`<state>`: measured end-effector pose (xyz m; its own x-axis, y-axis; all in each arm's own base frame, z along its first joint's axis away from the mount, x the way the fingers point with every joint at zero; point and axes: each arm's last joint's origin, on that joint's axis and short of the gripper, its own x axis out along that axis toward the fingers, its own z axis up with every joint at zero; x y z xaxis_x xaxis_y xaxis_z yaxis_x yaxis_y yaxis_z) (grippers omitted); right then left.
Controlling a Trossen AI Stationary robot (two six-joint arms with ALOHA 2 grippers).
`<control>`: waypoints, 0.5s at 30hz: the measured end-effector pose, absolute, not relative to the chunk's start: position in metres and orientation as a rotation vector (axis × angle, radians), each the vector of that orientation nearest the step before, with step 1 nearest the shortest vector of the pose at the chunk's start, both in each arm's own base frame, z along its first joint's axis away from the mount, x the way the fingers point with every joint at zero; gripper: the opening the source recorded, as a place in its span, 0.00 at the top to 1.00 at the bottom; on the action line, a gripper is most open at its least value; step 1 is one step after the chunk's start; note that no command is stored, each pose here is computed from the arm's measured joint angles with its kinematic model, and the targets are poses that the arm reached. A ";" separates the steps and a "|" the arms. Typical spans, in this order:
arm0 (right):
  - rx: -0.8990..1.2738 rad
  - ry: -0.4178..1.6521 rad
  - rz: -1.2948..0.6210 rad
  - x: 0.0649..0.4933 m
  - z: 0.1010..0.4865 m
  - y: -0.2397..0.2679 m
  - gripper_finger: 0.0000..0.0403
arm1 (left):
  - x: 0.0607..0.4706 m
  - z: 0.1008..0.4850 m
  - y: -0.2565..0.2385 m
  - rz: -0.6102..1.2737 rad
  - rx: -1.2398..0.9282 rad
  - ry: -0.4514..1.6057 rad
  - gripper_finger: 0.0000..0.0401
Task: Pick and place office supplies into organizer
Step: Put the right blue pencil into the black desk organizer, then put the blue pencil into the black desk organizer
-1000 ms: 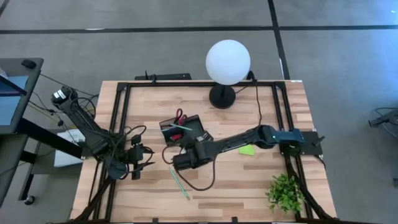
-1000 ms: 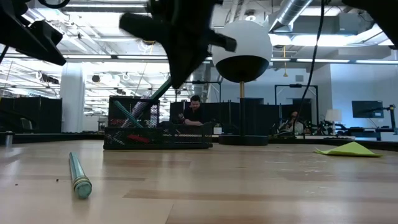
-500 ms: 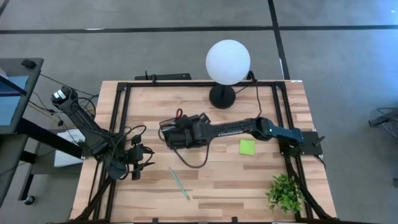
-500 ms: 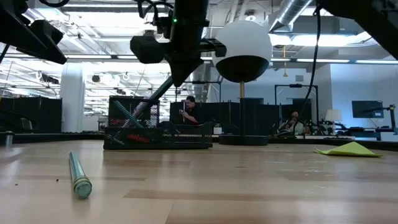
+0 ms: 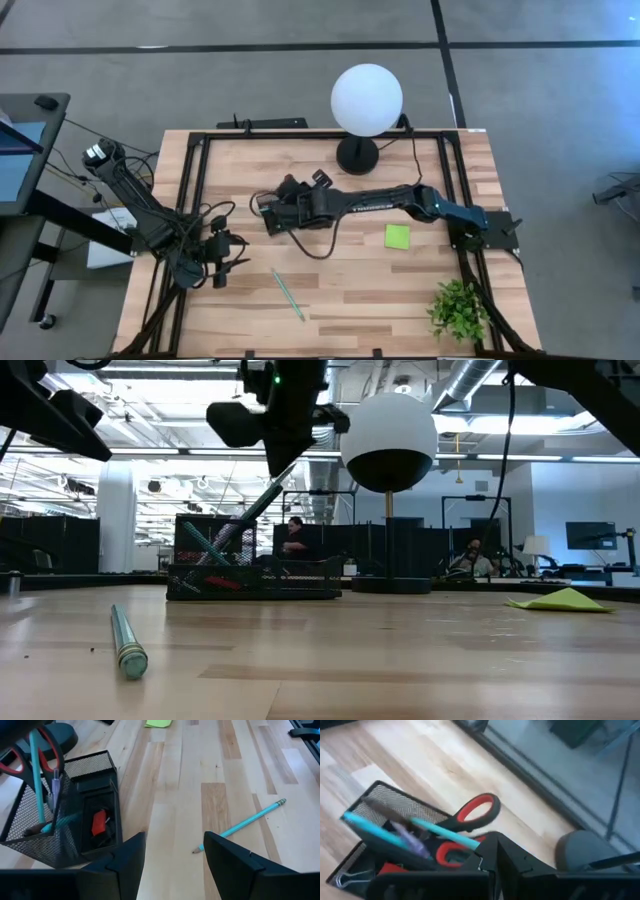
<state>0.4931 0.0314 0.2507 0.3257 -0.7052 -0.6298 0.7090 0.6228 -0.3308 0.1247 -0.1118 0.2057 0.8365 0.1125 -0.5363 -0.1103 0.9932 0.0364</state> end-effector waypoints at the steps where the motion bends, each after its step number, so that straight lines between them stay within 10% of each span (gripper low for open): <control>1: 0.023 0.827 -0.916 0.494 0.251 0.029 1.00 | 0.125 0.206 -0.112 0.122 0.003 0.565 0.50; 15: -0.133 0.622 -0.858 0.476 0.309 0.082 1.00 | 0.126 0.206 -0.109 0.165 -0.037 0.551 0.50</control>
